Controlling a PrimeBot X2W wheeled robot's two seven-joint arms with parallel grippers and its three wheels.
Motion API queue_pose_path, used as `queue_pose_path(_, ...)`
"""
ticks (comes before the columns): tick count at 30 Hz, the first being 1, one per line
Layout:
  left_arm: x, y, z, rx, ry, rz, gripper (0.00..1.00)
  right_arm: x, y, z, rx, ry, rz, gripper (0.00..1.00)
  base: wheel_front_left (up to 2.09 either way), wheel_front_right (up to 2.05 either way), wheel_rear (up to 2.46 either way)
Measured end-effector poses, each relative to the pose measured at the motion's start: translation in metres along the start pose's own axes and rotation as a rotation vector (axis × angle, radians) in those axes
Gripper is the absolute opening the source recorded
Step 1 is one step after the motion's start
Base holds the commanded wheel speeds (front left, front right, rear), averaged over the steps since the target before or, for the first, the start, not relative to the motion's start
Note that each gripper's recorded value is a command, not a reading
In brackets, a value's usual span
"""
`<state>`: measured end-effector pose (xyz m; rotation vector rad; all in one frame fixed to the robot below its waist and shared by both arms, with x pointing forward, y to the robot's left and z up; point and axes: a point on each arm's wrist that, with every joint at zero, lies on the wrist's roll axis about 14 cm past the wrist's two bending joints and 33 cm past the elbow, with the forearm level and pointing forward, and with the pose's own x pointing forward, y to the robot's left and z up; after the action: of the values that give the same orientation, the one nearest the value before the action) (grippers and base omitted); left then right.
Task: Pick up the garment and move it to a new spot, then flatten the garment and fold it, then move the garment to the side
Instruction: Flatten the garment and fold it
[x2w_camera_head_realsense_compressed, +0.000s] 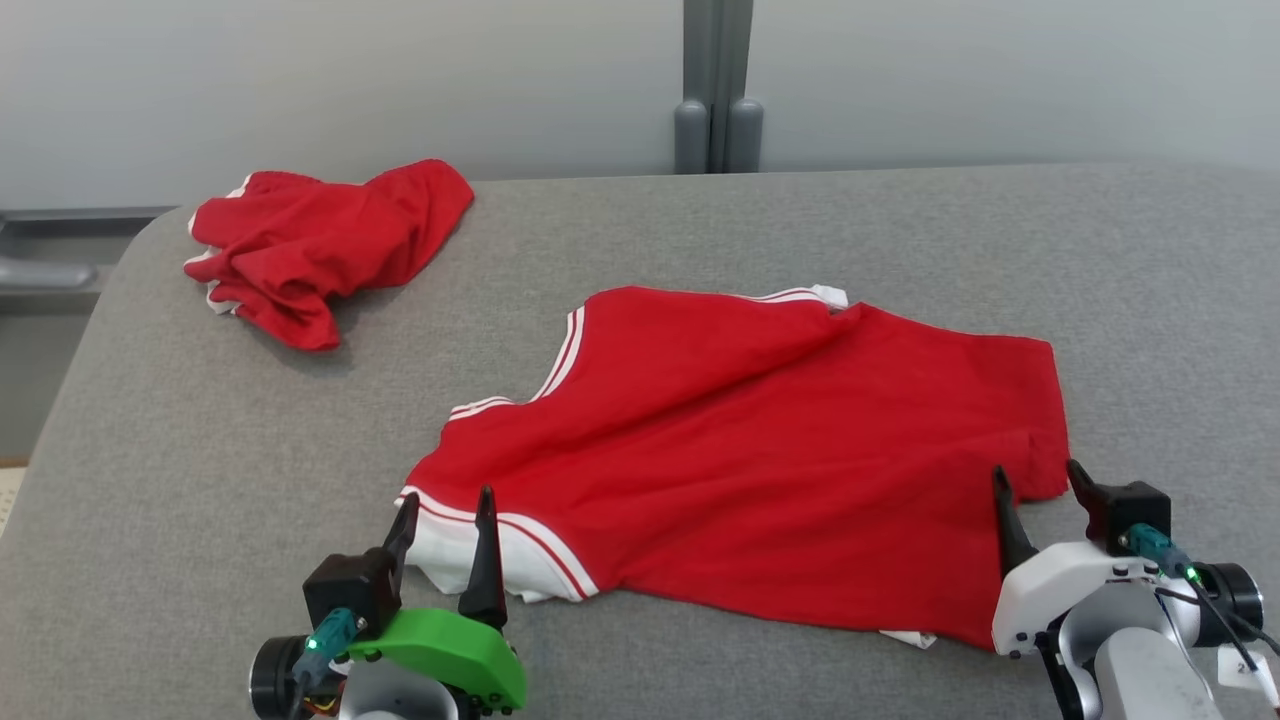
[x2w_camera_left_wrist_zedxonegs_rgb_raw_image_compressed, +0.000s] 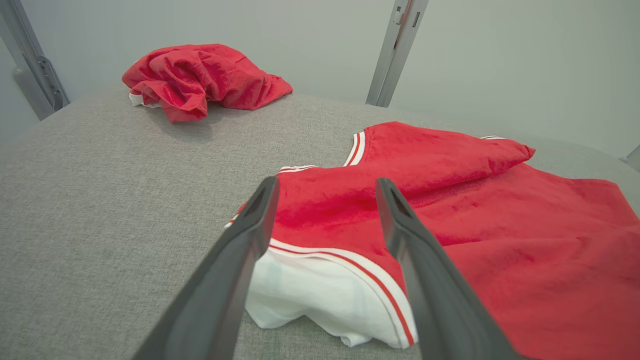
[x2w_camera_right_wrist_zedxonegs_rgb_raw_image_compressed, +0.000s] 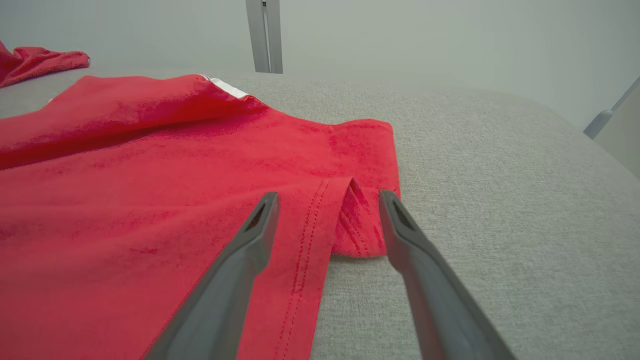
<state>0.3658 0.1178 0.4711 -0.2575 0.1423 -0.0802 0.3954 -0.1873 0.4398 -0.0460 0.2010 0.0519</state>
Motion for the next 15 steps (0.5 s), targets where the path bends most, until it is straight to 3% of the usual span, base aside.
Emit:
queue_pose_path(5, -0.003, 0.006, -0.002, -0.011, 0.0, 0.023, 1.0, 0.023, 0.007, -0.021, -0.018, 0.133, 0.021, 1.0, 0.0, 0.0, 0.0)
queue_pose_path(6, -0.003, 0.009, -0.002, -0.011, -0.002, 0.032, 1.0, 0.026, 0.01, -0.026, -0.012, 0.161, 0.026, 0.81, 0.0, 0.0, 0.0)
queue_pose_path(7, -0.004, 0.012, -0.002, -0.012, -0.001, 0.043, 1.0, 0.029, 0.012, -0.032, -0.003, 0.19, 0.031, 0.47, 0.0, 0.0, 0.0)
queue_pose_path(8, -0.005, 0.016, -0.002, -0.012, -0.002, 0.056, 1.0, 0.032, 0.014, -0.037, 0.006, 0.218, 0.034, 0.29, 0.0, 0.0, 0.0)
queue_pose_path(9, -0.005, 0.019, -0.002, -0.012, -0.004, 0.068, 1.0, 0.036, 0.015, -0.038, 0.01, 0.226, 0.039, 0.0, 0.0, 0.0, 0.0)
queue_pose_path(15, -0.006, 0.04, 0.005, -0.015, -0.037, 0.131, 1.0, 0.076, 0.011, -0.004, -0.015, 0.139, 0.049, 0.0, 0.0, 0.0, 0.0)
